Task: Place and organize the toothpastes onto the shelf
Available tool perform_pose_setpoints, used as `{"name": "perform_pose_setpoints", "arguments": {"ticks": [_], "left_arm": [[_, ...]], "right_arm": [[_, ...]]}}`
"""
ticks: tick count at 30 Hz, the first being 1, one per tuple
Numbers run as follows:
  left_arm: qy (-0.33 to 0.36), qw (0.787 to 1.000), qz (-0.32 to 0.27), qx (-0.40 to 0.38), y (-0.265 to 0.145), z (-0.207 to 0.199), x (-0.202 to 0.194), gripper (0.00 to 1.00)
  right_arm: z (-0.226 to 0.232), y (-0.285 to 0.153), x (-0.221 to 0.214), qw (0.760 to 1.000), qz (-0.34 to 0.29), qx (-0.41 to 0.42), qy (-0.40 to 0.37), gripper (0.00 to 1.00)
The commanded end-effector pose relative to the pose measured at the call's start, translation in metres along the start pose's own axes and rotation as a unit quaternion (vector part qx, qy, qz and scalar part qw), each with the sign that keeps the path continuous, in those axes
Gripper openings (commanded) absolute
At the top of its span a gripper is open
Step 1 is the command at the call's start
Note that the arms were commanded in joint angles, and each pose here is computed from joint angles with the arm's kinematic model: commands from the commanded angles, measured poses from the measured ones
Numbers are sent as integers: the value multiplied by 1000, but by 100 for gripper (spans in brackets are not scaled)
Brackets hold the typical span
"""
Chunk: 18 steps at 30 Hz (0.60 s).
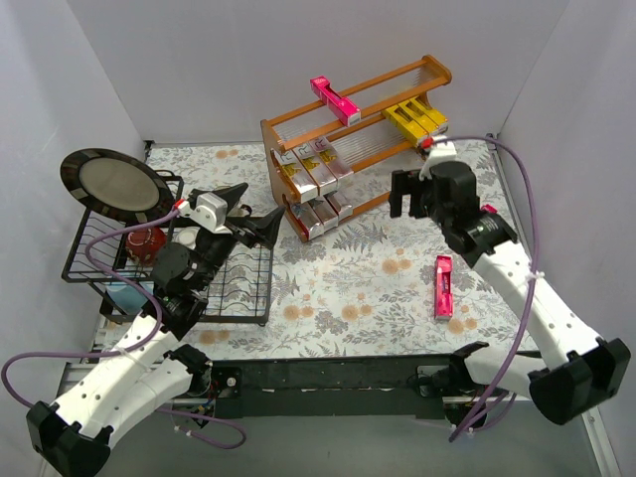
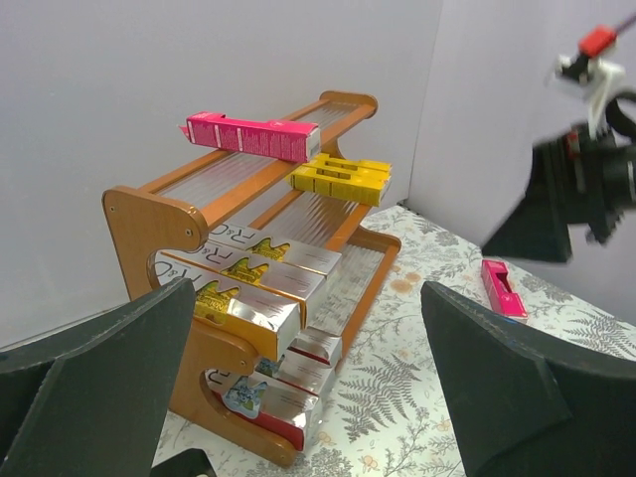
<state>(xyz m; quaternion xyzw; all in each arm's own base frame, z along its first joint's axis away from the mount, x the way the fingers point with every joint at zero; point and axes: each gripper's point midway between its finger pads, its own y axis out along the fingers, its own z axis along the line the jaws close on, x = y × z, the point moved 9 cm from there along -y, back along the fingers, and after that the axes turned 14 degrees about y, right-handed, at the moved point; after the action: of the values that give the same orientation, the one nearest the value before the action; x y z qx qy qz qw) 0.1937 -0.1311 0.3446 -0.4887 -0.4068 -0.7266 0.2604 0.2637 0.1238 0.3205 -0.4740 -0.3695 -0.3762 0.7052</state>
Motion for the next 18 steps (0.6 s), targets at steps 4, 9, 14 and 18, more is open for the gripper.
{"name": "perform_pose_setpoints", "arguments": {"ticks": [4, 9, 14, 18], "left_arm": [[-4, 1000, -14, 0, -1, 1, 9, 98], [-5, 1000, -7, -1, 1, 0, 4, 98], [-8, 1000, -6, -6, 2, -1, 4, 98], [-8, 1000, -6, -8, 2, -2, 4, 98]], "right_arm": [[-54, -36, -95, 981, 65, -144, 111, 99], [-78, -54, -143, 962, 100, -204, 153, 99], [-97, -50, -177, 943, 139, -236, 186, 99], [-109, -42, -191, 937, 149, -242, 204, 94]]}}
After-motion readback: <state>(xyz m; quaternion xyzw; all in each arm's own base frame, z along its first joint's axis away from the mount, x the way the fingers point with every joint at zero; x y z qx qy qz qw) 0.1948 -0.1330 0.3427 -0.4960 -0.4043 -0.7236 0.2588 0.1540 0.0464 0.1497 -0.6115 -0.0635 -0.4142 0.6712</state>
